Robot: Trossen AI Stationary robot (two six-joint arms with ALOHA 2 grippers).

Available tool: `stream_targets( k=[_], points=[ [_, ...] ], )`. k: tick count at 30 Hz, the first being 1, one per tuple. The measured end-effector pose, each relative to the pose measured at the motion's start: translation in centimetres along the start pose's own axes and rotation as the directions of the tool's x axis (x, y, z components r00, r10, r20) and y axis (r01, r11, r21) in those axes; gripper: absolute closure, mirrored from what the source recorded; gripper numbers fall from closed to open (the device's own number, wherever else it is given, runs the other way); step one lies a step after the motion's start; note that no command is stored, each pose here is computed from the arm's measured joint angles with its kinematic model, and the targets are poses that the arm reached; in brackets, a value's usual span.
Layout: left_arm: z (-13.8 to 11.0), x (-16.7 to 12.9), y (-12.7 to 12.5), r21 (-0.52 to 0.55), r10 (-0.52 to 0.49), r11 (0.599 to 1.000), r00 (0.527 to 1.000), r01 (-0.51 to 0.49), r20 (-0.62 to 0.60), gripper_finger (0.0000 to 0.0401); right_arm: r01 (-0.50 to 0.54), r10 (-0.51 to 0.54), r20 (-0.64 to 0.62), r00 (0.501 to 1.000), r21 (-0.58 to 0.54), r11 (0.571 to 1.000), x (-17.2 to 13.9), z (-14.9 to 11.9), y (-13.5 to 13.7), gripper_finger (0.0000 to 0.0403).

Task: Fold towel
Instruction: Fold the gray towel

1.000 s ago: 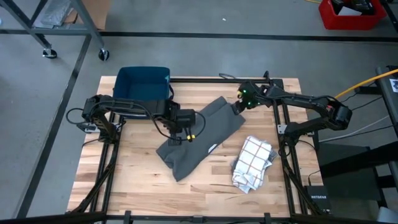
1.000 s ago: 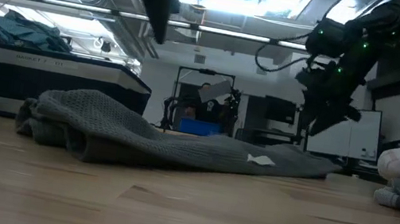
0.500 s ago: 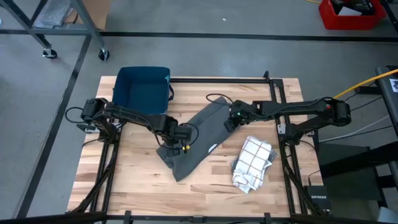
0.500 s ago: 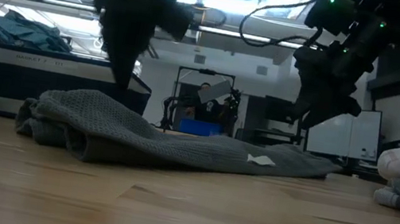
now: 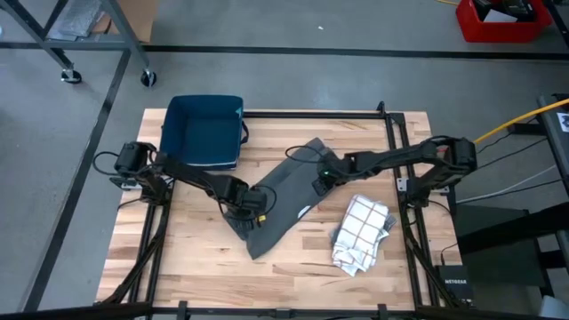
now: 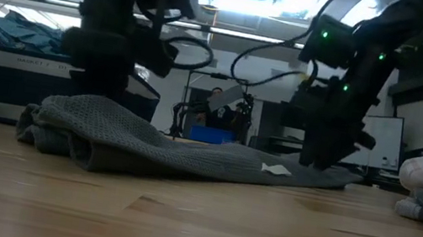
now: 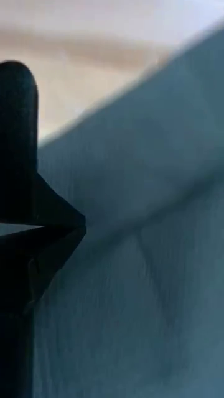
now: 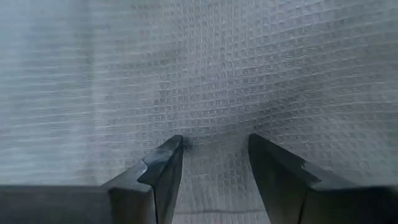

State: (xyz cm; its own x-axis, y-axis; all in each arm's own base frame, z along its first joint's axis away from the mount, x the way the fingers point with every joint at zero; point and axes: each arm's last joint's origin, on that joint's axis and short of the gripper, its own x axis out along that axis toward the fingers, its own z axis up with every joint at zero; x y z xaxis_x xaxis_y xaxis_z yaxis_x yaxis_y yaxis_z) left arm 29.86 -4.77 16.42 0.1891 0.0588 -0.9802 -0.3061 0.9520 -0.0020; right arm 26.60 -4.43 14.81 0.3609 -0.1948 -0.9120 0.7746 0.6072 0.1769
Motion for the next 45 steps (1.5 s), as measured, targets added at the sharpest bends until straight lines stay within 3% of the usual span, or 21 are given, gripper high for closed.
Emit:
stream_targets(
  k=[6, 13, 18, 23, 28, 32, 38, 42, 45],
  points=[
    [0.0, 0.3, -2.6, 0.011, -0.145, 0.989, 0.986, 0.145, 0.087, 0.04, 0.017, -0.017, -0.012, 1.0, -0.003, 1.0, 1.5, -0.1, 0.1, 0.0217],
    [0.6, 1.3, -6.1, 0.03, -0.28, 0.959, 0.932, 0.28, 0.231, 0.04, 0.024, -0.024, 0.123, 0.992, 0.004, 1.0, 1.7, 0.7, 0.6, 0.0217],
    [1.5, 2.8, -8.2, 0.048, -0.392, 0.916, 0.863, 0.398, 0.319, 0.04, -0.026, 0.034, 0.211, 0.977, -0.042, 0.999, 1.6, 1.9, 0.9, 0.0217],
    [2.4, 3.7, -8.9, 0.124, -0.486, 0.872, 0.809, 0.473, 0.331, 0.04, -0.125, 0.141, 0.225, 0.964, -0.082, 0.989, 1.5, 2.7, 1.2, 0.0217],
    [2.9, 2.9, -8.3, 0.171, -0.496, 0.868, 0.794, 0.466, 0.351, 0.04, -0.196, 0.212, 0.205, 0.956, -0.093, 0.976, 1.2, 2.9, 1.4, 0.0217],
    [3.1, 0.4, -7.4, 0.189, -0.452, 0.892, 0.791, 0.411, 0.413, 0.04, -0.206, 0.221, 0.191, 0.956, -0.095, 0.974, 0.3, 2.8, 1.3, 0.0217],
    [2.5, -2.1, -5.0, 0.175, -0.288, 0.956, 0.859, 0.234, 0.423, 0.04, -0.195, 0.199, 0.143, 0.969, -0.041, 0.98, -1.2, 2.3, 0.7, 0.0217],
    [2.0, -1.4, -3.8, 0.146, -0.2, 0.976, 0.919, 0.159, 0.34, 0.04, -0.18, 0.18, 0.079, 0.98, -0.006, 0.984, -1.4, 1.4, 0.7, 0.0217],
    [1.7, -0.5, -3.4, 0.14, -0.161, 0.982, 0.946, 0.126, 0.281, 0.04, -0.161, 0.162, 0.034, 0.986, -0.039, 0.986, -1.5, 0.3, 1.2, 0.0217]
  ],
)
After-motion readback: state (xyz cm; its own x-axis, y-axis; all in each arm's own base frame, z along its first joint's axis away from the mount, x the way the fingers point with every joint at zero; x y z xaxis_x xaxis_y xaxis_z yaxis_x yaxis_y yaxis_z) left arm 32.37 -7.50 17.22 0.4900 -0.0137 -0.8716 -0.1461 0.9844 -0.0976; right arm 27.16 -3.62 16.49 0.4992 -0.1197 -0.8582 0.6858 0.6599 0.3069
